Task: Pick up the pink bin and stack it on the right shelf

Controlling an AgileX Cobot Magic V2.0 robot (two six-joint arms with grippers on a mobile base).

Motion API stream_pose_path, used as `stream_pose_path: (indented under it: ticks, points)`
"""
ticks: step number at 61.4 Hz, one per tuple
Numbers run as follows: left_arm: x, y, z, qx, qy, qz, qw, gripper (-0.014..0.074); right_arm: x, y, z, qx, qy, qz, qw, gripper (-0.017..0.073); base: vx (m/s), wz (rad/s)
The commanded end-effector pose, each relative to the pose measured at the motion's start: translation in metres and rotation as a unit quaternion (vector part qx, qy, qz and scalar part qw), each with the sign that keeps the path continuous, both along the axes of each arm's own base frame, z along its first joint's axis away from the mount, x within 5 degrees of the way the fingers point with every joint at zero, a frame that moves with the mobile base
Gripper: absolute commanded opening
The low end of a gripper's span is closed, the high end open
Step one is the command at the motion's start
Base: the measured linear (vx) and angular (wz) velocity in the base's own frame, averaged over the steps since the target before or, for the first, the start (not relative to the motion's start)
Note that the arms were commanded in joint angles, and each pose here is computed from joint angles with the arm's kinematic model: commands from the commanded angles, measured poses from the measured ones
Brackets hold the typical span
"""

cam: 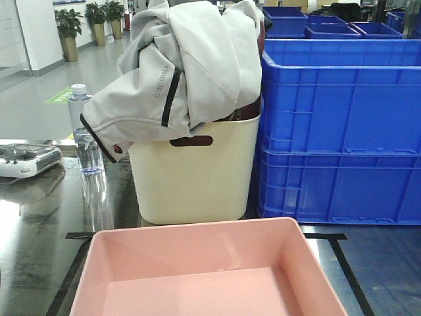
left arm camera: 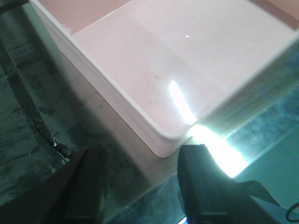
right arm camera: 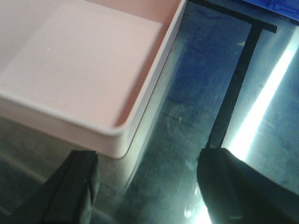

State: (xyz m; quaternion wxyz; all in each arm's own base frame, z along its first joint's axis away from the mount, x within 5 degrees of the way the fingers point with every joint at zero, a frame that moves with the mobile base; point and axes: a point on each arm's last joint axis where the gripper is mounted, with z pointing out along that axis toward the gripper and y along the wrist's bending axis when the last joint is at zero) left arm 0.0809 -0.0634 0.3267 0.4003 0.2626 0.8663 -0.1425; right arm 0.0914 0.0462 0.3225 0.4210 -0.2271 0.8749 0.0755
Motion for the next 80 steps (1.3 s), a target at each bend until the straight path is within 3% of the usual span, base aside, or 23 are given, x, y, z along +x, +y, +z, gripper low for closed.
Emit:
stream_pose_path:
  ticks: [1, 9, 10, 11, 15, 21, 38, 46, 50, 63, 76, 80]
  points:
    - [-0.011, 0.007, 0.007, -0.050, -0.076, -0.020, 0.996, 0.0365, -0.010, -0.003, 0.001, 0.010, -0.038, 0.023, 0.999, 0.0397, 0.00, 0.00]
    - [-0.023, 0.018, 0.001, -0.075, -0.117, -0.026, 0.990, 0.0215, -0.021, -0.005, -0.012, 0.014, -0.038, 0.049, 0.998, 0.0203, 0.00, 0.00]
    - [-0.024, 0.019, 0.000, -0.075, -0.119, -0.026, 0.990, 0.0197, -0.022, -0.005, -0.013, 0.013, -0.036, 0.051, 0.998, 0.0169, 0.00, 0.00]
    - [-0.027, 0.023, -0.002, -0.074, -0.124, -0.026, 0.989, 0.0118, -0.023, -0.005, -0.017, 0.013, -0.030, 0.053, 0.998, 0.0063, 0.00, 0.00]
    - [-0.030, 0.025, -0.004, -0.068, -0.116, -0.025, 0.991, 0.0057, -0.023, -0.006, -0.020, 0.009, -0.025, 0.052, 0.998, -0.0017, 0.00, 0.00]
    - [-0.031, 0.026, -0.005, -0.063, -0.109, -0.024, 0.992, -0.0008, -0.023, -0.006, -0.020, 0.009, -0.023, 0.052, 0.998, -0.0015, 0.00, 0.00]
    - [-0.031, 0.026, -0.005, -0.064, -0.110, -0.024, 0.992, -0.0007, -0.024, -0.006, -0.022, 0.003, -0.014, 0.052, 0.999, -0.0013, 0.00, 0.00]
    - [-0.037, 0.036, -0.002, -0.064, -0.142, -0.007, 0.988, -0.0006, -0.024, -0.006, -0.022, 0.003, -0.014, 0.052, 0.999, -0.0013, 0.00, 0.00]
    - [-0.039, 0.044, -0.008, -0.056, -0.176, 0.030, 0.982, -0.0006, -0.023, -0.007, -0.022, 0.001, -0.015, 0.052, 0.999, -0.0012, 0.00, 0.00]
    - [-0.036, 0.053, -0.049, -0.079, -0.270, 0.146, 0.948, -0.0006, -0.023, -0.007, -0.022, 0.001, -0.015, 0.052, 0.999, -0.0012, 0.00, 0.00]
    - [-0.028, 0.053, -0.090, -0.152, -0.306, 0.213, 0.915, -0.0006, -0.023, -0.007, -0.022, 0.001, -0.015, 0.052, 0.999, -0.0012, 0.00, 0.00]
    - [-0.026, 0.054, -0.106, -0.160, -0.314, 0.224, 0.909, -0.0006, -0.023, -0.007, -0.022, 0.001, -0.015, 0.052, 0.999, -0.0011, 0.00, 0.00]
